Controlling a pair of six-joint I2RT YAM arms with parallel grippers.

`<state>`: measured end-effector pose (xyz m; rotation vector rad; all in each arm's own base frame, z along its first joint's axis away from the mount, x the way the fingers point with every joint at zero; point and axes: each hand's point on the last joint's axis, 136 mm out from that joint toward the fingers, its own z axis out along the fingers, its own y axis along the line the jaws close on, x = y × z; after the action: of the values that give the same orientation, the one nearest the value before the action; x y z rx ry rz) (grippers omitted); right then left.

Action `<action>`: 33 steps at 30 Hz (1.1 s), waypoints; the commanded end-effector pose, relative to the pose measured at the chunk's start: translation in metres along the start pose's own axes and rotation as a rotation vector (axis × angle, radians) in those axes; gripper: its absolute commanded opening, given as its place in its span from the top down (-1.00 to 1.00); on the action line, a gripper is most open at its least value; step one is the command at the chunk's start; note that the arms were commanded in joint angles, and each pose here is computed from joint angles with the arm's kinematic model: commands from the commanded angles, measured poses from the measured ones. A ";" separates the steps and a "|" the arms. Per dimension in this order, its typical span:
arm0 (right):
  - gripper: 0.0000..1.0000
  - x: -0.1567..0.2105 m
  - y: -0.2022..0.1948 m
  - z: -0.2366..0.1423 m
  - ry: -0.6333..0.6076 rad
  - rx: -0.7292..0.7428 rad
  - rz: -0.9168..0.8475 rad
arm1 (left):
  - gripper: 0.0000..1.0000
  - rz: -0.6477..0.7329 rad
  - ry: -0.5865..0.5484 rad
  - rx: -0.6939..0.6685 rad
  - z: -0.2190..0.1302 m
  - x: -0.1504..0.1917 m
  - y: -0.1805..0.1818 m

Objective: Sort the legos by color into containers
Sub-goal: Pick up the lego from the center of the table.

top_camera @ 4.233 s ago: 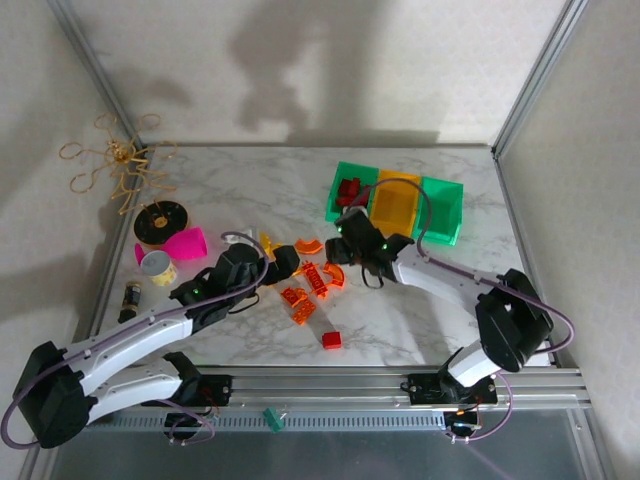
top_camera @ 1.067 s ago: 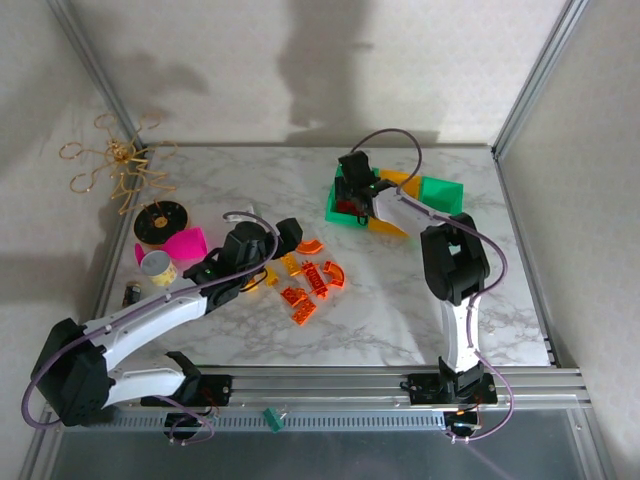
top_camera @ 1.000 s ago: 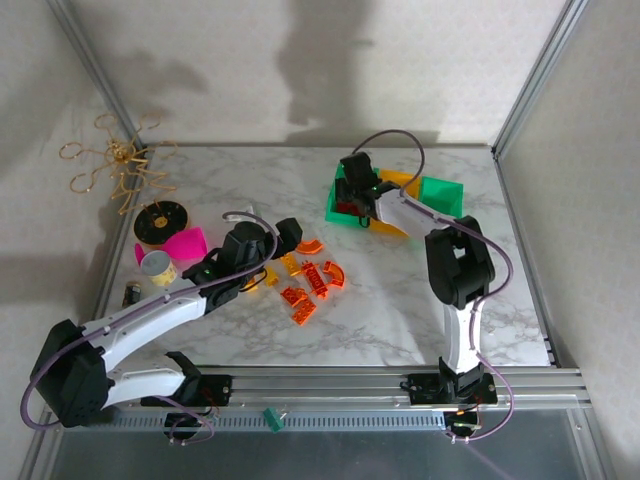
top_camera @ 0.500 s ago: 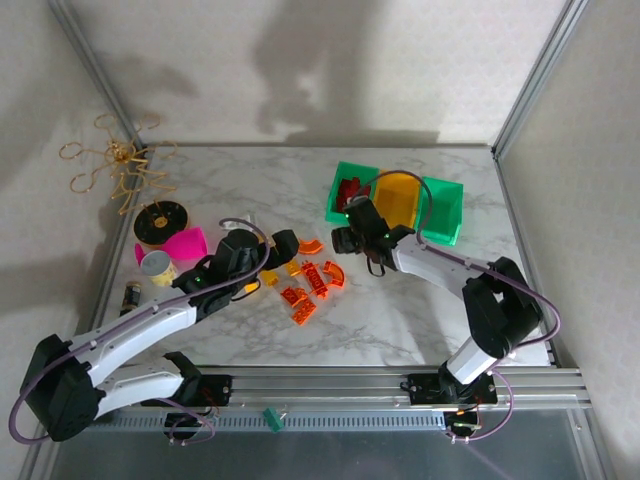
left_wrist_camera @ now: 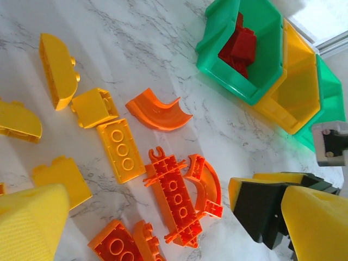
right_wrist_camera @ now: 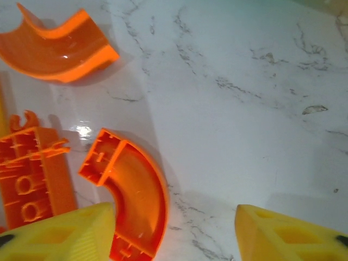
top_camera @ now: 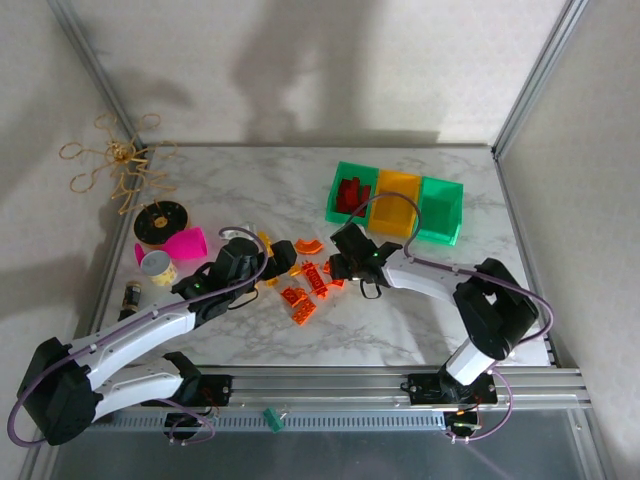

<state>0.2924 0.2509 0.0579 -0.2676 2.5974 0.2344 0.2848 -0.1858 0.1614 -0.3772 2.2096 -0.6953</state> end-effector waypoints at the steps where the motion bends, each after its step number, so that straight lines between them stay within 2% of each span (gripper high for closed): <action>1: -0.05 -0.005 0.004 0.009 -0.006 0.008 0.019 | -0.99 0.000 0.011 0.004 -0.002 0.004 0.001; 11: 0.40 0.004 0.006 0.026 0.036 0.016 0.005 | -0.99 0.011 0.008 -0.018 -0.001 0.005 0.005; 20: 0.72 0.019 0.003 0.030 0.073 0.004 0.013 | -0.99 0.014 0.010 -0.025 0.000 0.006 0.007; 29: 0.98 0.024 0.002 0.033 0.087 0.005 0.029 | -0.99 0.014 0.011 -0.026 -0.001 0.006 0.007; 33: 1.00 0.019 0.000 0.026 0.064 0.013 0.038 | -0.99 0.011 0.006 -0.025 -0.002 0.005 0.007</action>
<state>0.2949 0.2615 0.0296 -0.2454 2.6486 0.2536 0.2838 -0.1848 0.1593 -0.3773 2.2186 -0.6867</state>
